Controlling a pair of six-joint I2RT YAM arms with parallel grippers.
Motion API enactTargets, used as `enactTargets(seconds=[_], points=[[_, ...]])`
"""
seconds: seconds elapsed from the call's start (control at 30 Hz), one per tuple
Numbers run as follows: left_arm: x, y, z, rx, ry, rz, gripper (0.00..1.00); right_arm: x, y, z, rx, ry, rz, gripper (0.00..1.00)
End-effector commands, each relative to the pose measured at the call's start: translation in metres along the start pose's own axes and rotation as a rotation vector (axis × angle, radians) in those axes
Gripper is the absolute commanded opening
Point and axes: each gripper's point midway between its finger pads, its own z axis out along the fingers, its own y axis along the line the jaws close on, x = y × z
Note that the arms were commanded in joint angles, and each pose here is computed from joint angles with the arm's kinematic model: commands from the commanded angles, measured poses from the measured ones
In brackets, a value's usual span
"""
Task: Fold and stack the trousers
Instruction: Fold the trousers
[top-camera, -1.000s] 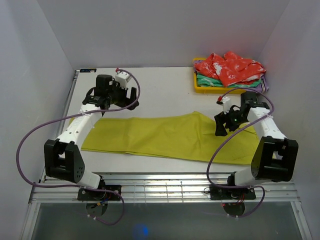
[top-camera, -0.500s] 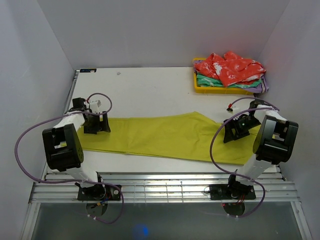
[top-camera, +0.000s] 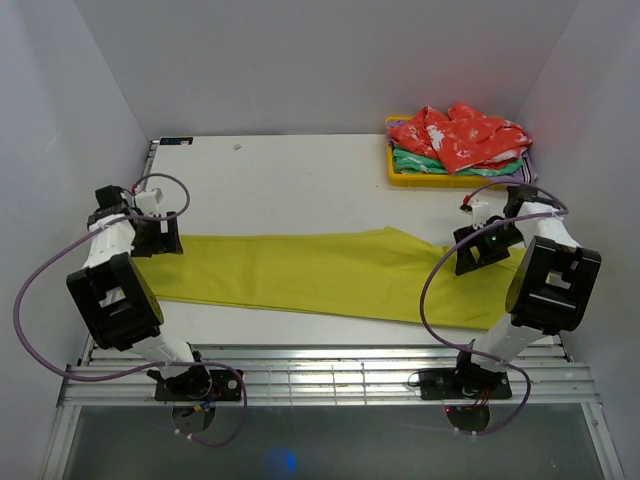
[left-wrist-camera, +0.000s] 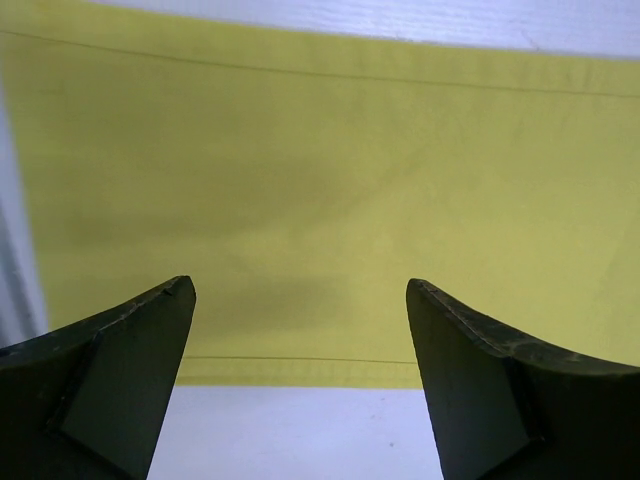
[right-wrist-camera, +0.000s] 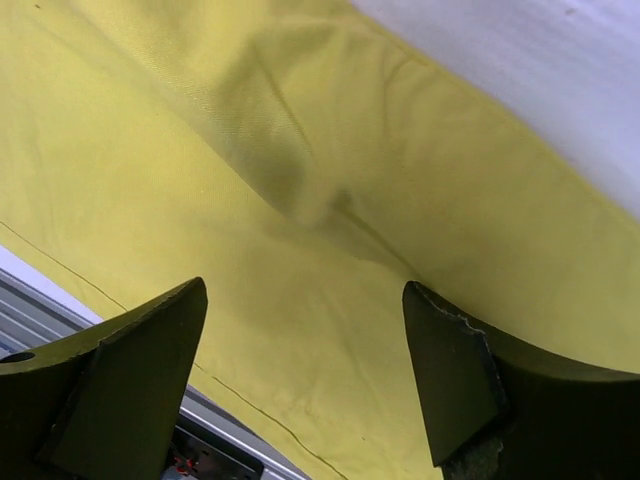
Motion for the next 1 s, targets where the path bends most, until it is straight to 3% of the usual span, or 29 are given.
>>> enactTargets(seconds=[0.0,0.17,0.43,0.7,0.97], points=[[-0.021,0.026,-0.039,-0.080,-0.080,0.037,0.98,-0.016,-0.001,-0.032,0.060,-0.052,-0.069,0.85],[-0.009,0.058,-0.042,-0.064,-0.073,-0.060,0.98,-0.002,0.011,-0.014,-0.015,-0.021,-0.029,0.84],[-0.009,0.082,-0.038,-0.055,-0.061,-0.097,0.98,0.033,-0.026,0.027,0.071,0.096,-0.019,0.82],[0.000,0.094,-0.022,-0.062,-0.018,-0.079,0.98,0.058,-0.066,0.022,0.171,0.179,0.041,0.81],[0.021,0.091,0.007,-0.021,0.027,-0.088,0.93,0.059,-0.062,0.019,0.138,0.159,0.047,0.81]])
